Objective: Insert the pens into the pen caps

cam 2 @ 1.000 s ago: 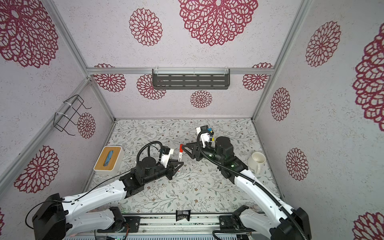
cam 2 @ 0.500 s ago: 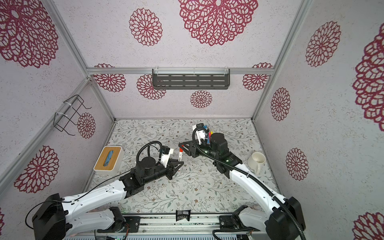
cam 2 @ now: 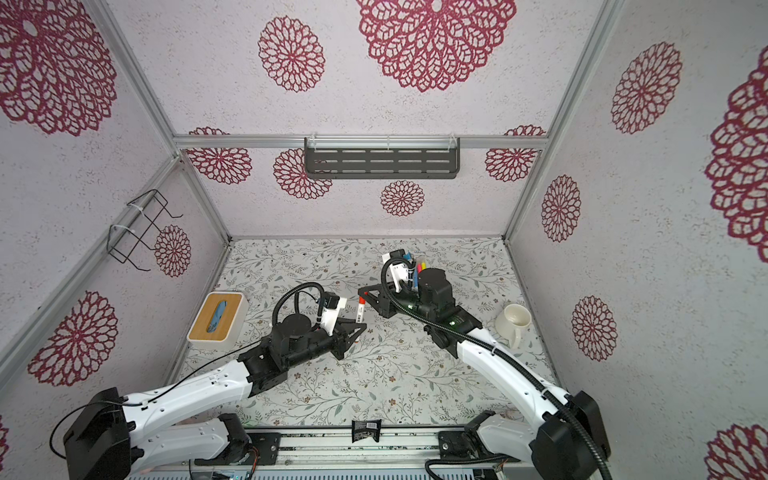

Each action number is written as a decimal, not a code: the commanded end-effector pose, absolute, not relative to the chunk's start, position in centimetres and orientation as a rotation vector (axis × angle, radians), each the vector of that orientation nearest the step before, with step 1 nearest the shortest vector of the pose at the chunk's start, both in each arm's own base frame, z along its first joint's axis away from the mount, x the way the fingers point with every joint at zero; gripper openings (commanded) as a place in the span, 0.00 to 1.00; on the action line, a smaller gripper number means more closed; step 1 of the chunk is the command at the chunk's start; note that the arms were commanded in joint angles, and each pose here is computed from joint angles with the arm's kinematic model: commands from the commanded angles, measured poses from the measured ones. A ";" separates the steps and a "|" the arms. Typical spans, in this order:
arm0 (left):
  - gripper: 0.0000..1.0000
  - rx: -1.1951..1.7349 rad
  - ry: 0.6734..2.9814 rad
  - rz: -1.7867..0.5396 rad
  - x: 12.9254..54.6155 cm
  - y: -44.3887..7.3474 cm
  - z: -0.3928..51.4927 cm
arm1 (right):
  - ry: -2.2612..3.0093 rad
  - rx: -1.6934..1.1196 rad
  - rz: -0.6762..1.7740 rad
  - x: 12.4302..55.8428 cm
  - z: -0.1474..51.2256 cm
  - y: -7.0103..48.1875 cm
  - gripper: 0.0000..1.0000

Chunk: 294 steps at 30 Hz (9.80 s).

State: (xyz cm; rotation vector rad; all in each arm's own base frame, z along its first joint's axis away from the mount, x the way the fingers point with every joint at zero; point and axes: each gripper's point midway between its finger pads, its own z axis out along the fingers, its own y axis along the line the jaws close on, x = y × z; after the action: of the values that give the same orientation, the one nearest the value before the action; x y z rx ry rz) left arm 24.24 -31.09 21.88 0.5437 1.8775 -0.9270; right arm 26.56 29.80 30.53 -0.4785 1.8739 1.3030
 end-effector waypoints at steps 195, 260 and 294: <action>0.52 0.047 2.566 -0.140 33.4 -15.3 6.4 | 2.483 -0.149 0.075 45.2 15.8 17.7 0.40; 0.10 0.313 2.133 -0.856 28.7 -26.4 13.7 | 2.172 -0.438 1.326 33.5 20.3 32.7 0.50; 0.28 0.279 2.061 -0.878 29.2 -27.0 16.2 | 2.154 -0.468 1.448 31.0 20.8 35.7 0.00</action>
State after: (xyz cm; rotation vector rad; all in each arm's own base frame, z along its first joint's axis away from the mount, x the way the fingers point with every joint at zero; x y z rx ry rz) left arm 28.66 -26.56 13.83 0.3071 2.1326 -0.8440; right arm 31.78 35.33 18.54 -0.4320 2.2259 1.4036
